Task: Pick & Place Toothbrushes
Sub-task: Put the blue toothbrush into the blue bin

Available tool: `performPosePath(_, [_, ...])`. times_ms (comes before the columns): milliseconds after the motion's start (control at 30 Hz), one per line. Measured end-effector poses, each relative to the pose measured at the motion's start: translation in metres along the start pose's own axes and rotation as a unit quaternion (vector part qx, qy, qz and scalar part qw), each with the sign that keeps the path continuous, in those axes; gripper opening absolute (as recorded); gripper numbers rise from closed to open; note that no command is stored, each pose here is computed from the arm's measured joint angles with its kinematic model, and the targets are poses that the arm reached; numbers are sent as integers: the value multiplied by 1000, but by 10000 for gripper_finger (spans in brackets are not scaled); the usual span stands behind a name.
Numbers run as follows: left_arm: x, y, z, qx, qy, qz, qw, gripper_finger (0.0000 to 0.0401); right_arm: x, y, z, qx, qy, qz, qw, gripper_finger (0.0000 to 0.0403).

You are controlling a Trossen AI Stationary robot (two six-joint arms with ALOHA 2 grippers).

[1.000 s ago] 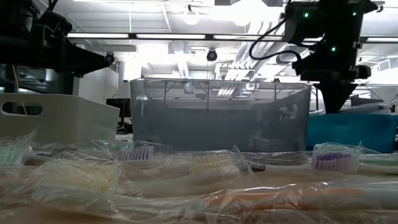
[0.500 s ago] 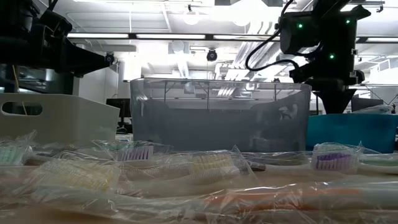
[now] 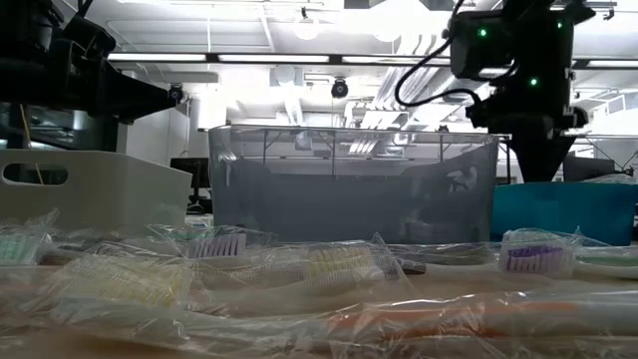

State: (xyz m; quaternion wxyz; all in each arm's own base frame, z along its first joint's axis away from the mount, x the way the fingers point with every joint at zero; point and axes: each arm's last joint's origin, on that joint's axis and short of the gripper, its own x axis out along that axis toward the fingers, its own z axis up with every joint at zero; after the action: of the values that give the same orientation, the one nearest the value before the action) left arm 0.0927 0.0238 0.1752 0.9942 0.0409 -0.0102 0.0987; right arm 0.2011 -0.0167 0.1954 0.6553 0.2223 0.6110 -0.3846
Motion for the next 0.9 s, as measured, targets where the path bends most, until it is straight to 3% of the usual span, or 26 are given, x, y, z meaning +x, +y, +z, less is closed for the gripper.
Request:
performPosePath(133, [0,0,0,0,0,0,1000,187,-17,-4,-1,-9,34,20,999,180])
performPosePath(400, [0,0,0,0,0,0,1000,187,-45,3,-19,-101,85,187,973,174])
performPosePath(533, [0,0,0,0,0,0,1000,187,-60,22,-34,-123,89,288,946,161])
performPosePath(700, [0,0,0,0,0,0,1000,187,-83,59,-64,-206,16,402,892,147])
performPosePath(800, [0,0,0,0,0,0,1000,187,-93,76,-83,-248,-39,435,865,144])
performPosePath(900, [0,0,0,0,0,0,1000,187,-98,86,-103,-271,-81,437,854,144])
